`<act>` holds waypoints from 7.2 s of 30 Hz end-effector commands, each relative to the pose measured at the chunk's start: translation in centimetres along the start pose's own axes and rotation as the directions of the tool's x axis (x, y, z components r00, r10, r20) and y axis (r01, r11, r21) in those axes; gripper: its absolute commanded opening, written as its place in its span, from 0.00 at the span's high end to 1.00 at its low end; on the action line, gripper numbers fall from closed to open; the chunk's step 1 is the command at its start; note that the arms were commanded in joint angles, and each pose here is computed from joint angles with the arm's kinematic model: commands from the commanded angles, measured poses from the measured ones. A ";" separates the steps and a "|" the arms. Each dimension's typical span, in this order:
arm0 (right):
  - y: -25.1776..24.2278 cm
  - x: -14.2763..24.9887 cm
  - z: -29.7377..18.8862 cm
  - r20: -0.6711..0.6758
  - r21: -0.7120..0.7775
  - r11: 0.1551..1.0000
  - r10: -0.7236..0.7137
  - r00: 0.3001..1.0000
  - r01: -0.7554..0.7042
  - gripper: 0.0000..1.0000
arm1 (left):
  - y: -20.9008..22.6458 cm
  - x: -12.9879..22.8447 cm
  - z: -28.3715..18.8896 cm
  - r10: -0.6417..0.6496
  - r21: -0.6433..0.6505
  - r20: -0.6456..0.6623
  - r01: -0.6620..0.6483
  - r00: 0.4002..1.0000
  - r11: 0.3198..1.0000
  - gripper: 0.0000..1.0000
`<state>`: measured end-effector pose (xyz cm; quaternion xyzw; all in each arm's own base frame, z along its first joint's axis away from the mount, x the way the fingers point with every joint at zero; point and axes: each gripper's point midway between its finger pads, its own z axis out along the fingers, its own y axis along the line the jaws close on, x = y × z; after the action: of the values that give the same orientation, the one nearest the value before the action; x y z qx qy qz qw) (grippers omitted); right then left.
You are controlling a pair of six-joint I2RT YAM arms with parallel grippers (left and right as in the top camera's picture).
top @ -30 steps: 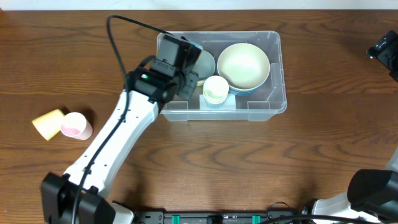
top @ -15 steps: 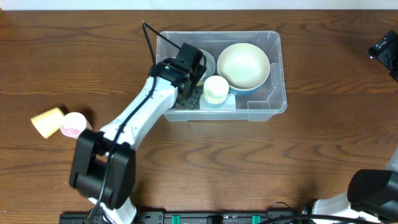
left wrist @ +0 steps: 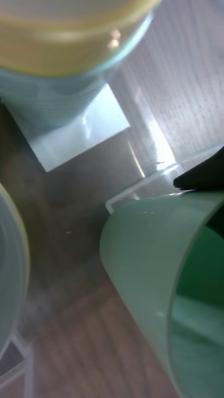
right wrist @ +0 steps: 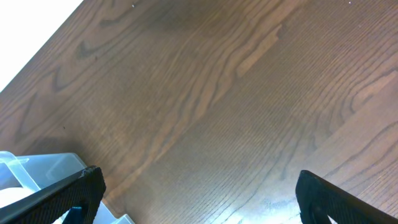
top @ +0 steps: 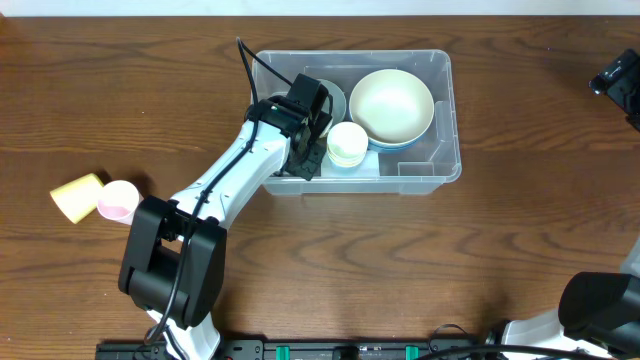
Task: Pack container
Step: 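Release the mint cup and withdraw the left gripper, then grasp the pink cup rim with the left gripper, then carry the pink cup and lower it into the mint cup, then release the pink cup and withdraw the left gripper, then reach the left gripper to the tipped yellow cup and grasp it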
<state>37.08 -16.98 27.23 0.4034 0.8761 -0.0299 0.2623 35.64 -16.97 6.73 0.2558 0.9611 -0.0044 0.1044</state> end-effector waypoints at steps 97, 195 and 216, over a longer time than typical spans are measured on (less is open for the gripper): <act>-0.1 0.0 0.2 -0.006 0.004 1.000 0.016 1.000 -0.016 0.01 | 22.7 18.5 -0.6 -0.852 -0.230 -0.036 0.825 0.523 0.516 0.38; -0.1 0.0 0.2 -0.006 0.004 1.000 0.016 1.000 -0.016 0.01 | 29.6 15.8 -19.2 -0.968 0.621 0.211 0.746 0.134 0.239 0.32; -0.1 0.0 0.2 -0.006 0.004 1.000 0.016 1.000 -0.016 0.01 | 33.4 24.1 -10.6 -0.997 0.491 -0.005 0.869 -0.073 -0.066 0.32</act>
<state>37.08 -16.99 27.23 0.4034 0.8761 -0.0301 0.2623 31.11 23.70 15.38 -0.4715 0.7766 -0.3498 0.2283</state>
